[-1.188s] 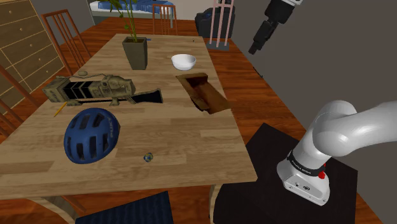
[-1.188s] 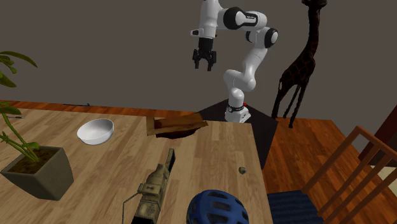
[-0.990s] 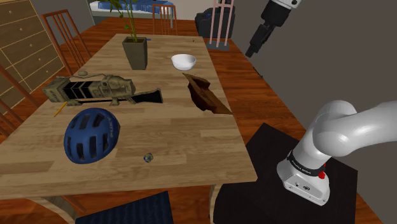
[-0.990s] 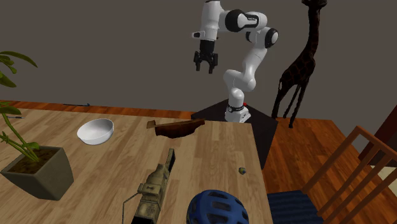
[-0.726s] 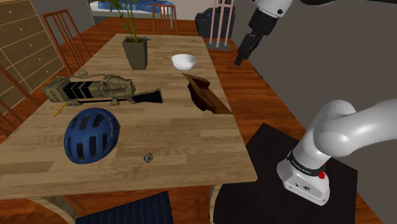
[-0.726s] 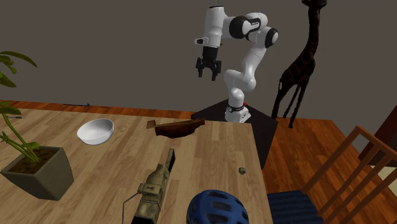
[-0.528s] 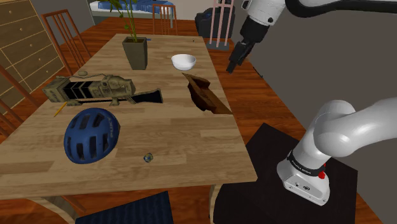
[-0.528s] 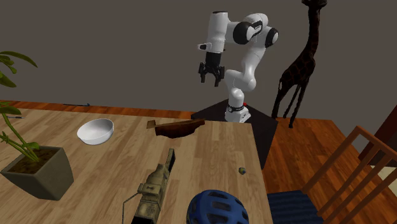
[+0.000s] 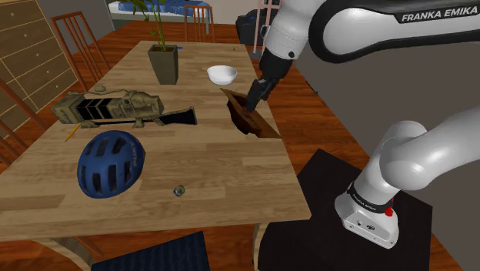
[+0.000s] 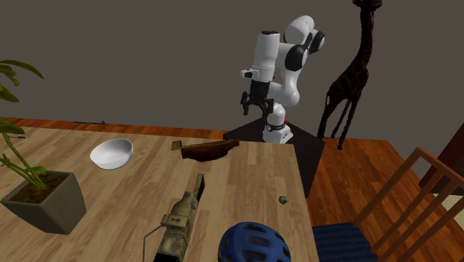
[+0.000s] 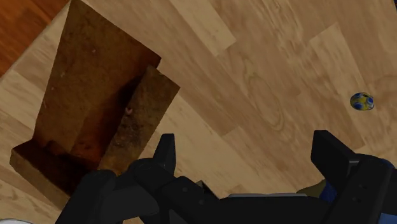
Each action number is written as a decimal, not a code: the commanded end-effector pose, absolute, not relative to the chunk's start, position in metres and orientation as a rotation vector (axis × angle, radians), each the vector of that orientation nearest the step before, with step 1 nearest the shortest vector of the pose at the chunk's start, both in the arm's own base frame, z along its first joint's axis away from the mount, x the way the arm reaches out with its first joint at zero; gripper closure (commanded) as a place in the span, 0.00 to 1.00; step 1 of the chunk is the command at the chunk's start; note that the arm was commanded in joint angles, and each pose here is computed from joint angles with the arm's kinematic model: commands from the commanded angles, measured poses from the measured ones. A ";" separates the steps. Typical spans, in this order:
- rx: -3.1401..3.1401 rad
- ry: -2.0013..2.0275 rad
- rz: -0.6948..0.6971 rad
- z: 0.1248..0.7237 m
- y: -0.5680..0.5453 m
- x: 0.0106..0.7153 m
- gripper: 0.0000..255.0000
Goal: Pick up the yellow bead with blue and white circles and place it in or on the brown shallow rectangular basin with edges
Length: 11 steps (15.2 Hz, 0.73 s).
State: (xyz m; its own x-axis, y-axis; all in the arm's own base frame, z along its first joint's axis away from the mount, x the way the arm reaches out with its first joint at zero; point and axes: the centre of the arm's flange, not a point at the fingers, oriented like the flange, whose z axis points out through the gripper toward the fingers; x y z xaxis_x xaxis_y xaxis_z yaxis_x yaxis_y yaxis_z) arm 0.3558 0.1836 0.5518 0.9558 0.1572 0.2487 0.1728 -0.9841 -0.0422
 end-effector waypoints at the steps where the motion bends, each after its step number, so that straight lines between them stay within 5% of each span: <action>1: -3.050 -0.264 -0.379 0.539 0.207 0.361 0.00; 11: -3.088 -0.304 -0.372 0.470 0.322 0.389 0.00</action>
